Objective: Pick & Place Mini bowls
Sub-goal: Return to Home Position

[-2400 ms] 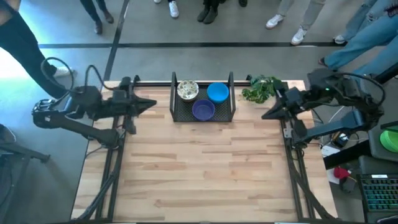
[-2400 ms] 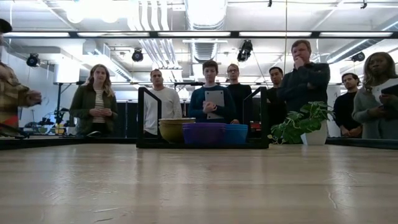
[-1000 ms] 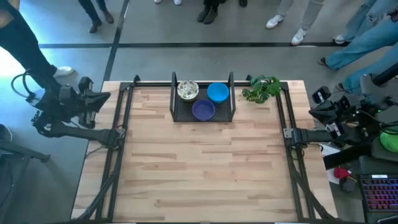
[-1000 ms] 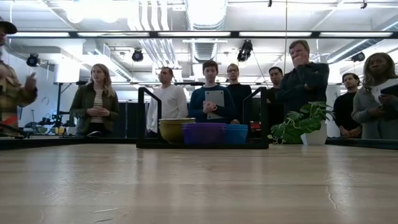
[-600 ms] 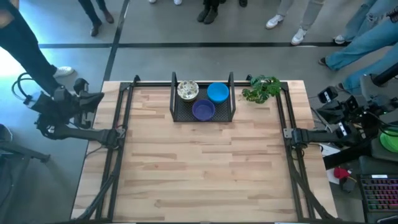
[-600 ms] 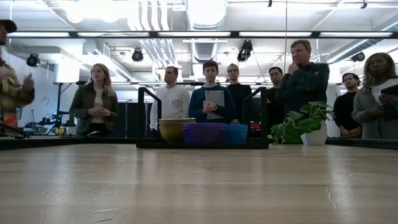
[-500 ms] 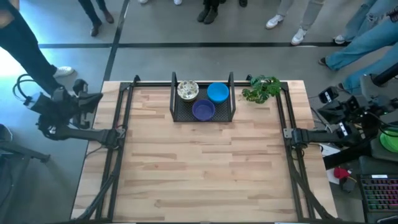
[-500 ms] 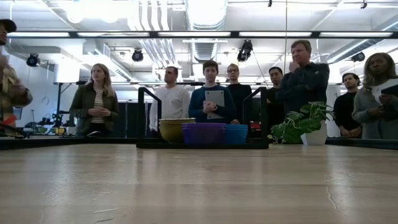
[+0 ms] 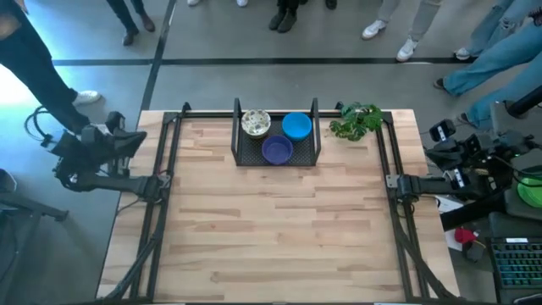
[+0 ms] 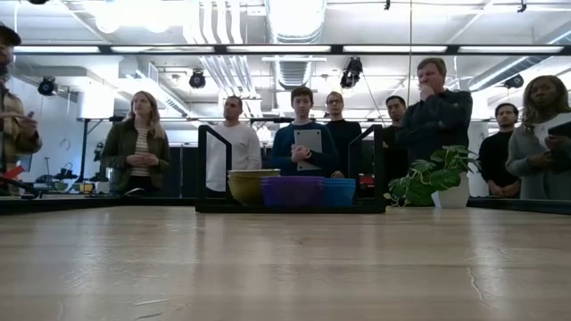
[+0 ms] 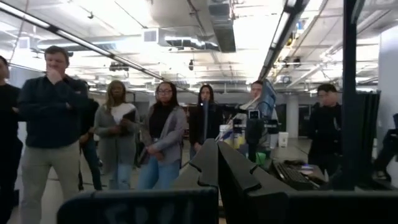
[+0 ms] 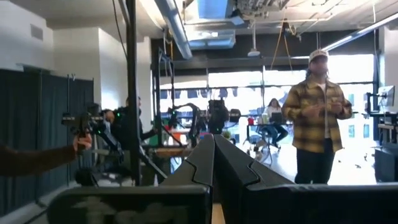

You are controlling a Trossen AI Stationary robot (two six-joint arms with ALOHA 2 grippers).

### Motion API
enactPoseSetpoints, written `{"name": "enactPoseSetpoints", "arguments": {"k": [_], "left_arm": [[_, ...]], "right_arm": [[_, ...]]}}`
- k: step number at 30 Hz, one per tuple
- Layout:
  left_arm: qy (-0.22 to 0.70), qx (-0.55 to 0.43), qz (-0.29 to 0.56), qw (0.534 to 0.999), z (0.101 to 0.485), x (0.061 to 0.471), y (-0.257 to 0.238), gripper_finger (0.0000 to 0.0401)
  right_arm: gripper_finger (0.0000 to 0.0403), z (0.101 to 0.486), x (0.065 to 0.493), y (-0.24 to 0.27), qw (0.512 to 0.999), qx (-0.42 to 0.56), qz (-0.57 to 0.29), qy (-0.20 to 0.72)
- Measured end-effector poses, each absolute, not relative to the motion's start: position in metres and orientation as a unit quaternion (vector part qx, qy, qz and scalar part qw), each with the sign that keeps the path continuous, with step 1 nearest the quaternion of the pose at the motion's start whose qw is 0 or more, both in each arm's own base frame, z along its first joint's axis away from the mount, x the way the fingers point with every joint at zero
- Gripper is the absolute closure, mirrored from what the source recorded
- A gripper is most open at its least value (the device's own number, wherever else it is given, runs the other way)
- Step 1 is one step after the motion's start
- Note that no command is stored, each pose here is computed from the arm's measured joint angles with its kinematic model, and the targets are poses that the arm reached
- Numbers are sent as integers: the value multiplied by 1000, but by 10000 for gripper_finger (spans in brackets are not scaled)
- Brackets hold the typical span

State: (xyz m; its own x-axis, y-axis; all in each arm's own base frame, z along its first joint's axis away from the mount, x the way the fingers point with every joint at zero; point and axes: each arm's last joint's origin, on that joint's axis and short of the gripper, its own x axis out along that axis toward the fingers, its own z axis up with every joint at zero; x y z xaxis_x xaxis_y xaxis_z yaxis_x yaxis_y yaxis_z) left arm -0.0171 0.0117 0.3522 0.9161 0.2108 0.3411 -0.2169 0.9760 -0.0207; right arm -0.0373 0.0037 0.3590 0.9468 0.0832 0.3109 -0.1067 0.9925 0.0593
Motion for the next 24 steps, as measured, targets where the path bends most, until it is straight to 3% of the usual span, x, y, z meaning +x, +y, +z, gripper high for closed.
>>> {"name": "enactPoseSetpoints", "arguments": {"k": [24], "left_arm": [[-130, 15, 91, 987, 255, 67, 0, 401]], "right_arm": [[394, 279, 51, 4, 987, 56, 81, -127]]}}
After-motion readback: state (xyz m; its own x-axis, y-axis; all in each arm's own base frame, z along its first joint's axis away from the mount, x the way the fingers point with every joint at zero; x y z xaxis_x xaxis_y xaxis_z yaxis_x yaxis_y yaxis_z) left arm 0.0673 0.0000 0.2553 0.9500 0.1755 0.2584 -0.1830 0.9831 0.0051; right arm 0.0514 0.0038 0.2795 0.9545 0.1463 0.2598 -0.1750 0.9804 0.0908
